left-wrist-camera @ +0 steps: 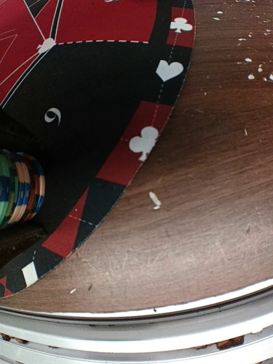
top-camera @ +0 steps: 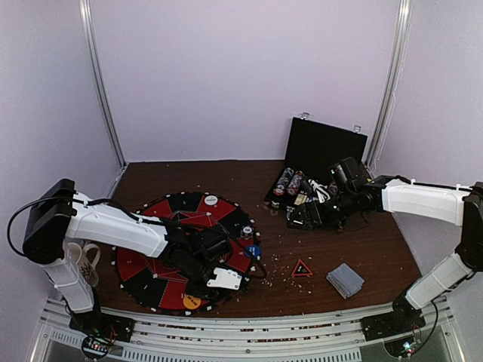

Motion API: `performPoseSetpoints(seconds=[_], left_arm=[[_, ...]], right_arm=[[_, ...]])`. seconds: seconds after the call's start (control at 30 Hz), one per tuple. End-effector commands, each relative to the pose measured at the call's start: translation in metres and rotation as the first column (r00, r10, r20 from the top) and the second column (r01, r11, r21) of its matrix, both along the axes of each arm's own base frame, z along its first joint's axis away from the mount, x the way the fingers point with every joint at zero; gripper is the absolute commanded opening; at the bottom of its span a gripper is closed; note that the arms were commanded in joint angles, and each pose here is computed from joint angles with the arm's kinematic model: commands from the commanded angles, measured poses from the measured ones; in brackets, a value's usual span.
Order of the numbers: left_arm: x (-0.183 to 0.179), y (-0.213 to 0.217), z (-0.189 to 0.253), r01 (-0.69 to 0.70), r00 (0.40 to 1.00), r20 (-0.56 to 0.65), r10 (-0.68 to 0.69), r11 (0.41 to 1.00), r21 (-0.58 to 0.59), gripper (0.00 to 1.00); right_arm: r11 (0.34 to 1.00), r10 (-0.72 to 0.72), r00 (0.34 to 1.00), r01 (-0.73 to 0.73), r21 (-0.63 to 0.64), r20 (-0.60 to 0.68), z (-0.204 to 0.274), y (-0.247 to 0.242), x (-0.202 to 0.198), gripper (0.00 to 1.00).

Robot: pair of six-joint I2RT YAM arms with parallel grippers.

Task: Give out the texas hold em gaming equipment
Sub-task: Adjust the poker chips pile in the big blind area.

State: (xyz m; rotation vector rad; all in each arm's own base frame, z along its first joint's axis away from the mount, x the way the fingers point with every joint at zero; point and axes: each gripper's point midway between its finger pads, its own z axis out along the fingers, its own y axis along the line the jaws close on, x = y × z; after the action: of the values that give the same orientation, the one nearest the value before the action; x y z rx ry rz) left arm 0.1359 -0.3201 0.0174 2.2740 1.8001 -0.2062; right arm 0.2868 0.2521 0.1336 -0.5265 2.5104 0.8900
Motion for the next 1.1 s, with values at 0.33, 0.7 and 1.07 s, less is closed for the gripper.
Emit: performPoseSetpoints(seconds=[0.33,0.7,1.07], left_arm=[[0.018,-0.016,0.015,-0.094,0.993,0.059,0.1,0.991,-0.091,0.69],[0.027,-0.058,0.087,-0.101,0.988,0.078,0.136,0.931,-0.351,0.75],[0.065,-0.084,0.163,-0.433,0.864,-0.082,0.497,0.65,-0.624,0.81]], right_arm=[[0.979,-0.068,0.993,0.085,-0.188,0.095,0.021,-0.032,0.017,1.0],[0.88,-0.103,0.965,0.201,-0.43,0.24,0.071,-0.092,0.036,1.0],[0.848,-0.289,0.952,0.305,-0.434,0.103,0.063,-0.112,0.0,1.0]])
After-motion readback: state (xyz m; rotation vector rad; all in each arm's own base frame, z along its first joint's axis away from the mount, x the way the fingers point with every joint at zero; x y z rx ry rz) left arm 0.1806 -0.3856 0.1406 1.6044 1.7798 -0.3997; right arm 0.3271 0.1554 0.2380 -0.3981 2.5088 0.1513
